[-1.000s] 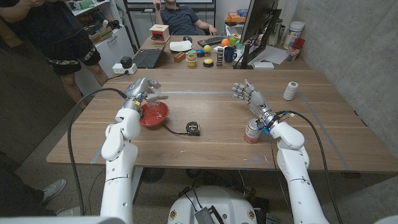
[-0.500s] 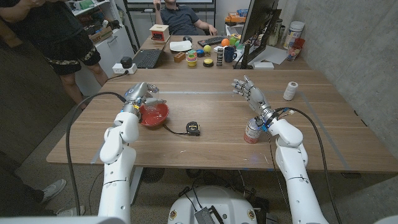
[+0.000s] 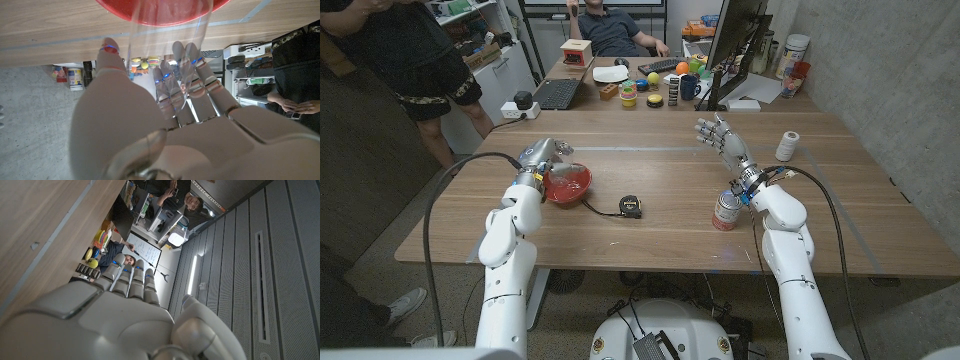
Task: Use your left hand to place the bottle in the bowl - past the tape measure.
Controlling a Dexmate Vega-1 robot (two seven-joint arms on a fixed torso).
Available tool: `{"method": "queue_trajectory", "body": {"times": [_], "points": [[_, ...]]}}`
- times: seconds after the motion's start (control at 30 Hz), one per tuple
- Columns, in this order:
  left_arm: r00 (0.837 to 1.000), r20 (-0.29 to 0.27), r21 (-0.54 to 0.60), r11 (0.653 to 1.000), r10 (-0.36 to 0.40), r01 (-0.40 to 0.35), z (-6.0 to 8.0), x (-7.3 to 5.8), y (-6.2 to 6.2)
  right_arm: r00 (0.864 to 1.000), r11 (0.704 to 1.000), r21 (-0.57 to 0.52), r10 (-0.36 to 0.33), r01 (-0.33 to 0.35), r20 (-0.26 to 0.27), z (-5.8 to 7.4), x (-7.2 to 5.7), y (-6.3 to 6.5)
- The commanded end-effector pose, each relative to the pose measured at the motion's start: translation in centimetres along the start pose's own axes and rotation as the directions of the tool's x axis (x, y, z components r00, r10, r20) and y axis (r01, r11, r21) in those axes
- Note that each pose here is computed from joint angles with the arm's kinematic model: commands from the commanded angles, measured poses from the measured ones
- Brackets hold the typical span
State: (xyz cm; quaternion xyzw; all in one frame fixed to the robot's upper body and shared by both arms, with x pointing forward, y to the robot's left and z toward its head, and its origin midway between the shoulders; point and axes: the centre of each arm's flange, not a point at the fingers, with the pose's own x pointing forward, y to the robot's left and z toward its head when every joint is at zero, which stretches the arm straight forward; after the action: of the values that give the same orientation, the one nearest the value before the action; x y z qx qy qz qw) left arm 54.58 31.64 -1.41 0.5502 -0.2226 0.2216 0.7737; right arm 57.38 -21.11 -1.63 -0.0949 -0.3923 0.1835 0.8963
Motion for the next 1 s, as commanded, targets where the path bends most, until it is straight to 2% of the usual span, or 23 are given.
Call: {"method": "queue_trajectory", "body": {"times": [0.03,0.4,1.0], "points": [[1.0,-0.028,0.067,0.998,-0.011,0.013,-0.8,-0.4,-0.9,1.0,1.0,0.0,0.01,-0.01,0.007,0.3,0.3,-0.1],[0.997,-0.06,0.098,0.994,-0.046,0.052,-1.7,-0.6,-2.0,1.0,1.0,-0.01,0.014,-0.014,0.008,0.4,0.5,0.0],[0.992,-0.09,0.111,0.988,-0.093,0.102,-2.2,-0.3,-2.8,1.0,1.0,-0.006,0.017,-0.017,0.014,0.6,0.5,0.0]]}}
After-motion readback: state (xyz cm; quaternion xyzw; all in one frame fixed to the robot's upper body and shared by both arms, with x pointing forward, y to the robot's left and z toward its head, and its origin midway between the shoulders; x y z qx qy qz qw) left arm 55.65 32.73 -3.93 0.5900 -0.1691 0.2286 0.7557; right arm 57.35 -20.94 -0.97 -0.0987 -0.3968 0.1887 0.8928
